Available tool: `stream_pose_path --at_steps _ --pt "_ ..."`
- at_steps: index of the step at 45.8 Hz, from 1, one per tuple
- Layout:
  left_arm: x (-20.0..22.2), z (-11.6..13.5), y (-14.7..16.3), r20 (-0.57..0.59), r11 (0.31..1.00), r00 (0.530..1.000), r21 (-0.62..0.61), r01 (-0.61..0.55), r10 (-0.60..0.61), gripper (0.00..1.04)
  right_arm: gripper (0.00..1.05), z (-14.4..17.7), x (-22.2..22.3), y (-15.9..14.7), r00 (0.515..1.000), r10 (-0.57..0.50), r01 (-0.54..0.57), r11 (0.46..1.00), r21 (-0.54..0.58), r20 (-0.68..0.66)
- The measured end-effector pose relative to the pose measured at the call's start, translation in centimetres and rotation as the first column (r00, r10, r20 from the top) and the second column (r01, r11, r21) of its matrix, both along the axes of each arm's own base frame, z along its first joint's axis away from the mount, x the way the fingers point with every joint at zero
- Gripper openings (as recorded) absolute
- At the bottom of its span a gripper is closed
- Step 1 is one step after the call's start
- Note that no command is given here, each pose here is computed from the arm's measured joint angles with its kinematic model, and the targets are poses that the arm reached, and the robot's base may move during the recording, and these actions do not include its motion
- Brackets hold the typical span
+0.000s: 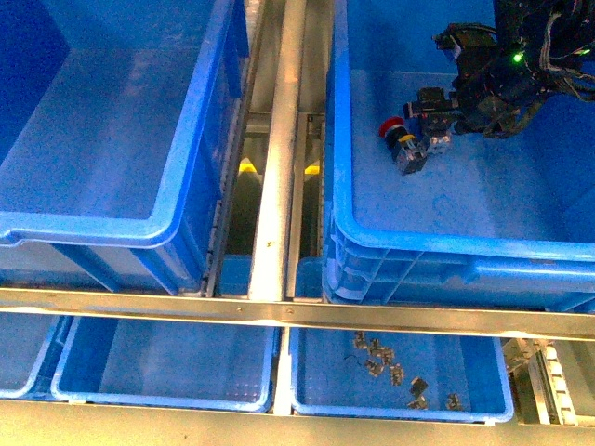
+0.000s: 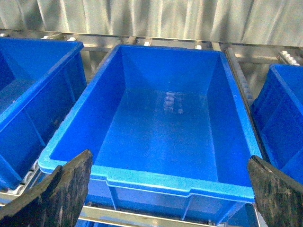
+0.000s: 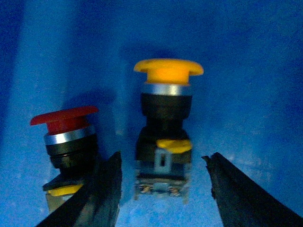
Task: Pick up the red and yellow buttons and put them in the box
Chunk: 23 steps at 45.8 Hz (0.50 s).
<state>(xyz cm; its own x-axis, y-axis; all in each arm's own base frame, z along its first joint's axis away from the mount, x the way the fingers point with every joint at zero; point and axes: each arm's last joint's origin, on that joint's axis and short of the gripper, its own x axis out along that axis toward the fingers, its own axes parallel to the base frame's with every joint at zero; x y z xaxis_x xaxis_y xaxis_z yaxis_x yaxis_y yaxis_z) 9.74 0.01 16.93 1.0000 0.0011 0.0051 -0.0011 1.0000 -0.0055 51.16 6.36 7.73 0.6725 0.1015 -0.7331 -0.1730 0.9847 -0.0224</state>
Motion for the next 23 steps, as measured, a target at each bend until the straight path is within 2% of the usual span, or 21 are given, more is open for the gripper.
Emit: stream_pose_path --at_steps 10,17,23 --pt "0.0 0.0 0.0 0.0 1.0 1.0 0.0 0.0 0.0 0.97 0.98 1.5 -0.9 0.0 0.995 0.018 -0.021 0.999 0.036 0.094" --pt "0.0 0.0 0.0 0.0 1.0 1.0 0.0 0.0 0.0 0.97 0.99 4.3 -3.6 -1.2 0.989 0.029 -0.042 0.995 0.086 0.142" --pt "0.0 0.0 0.0 0.0 1.0 1.0 0.0 0.0 0.0 0.97 0.99 7.5 -8.8 -3.5 0.979 0.015 -0.05 0.984 0.17 0.205"
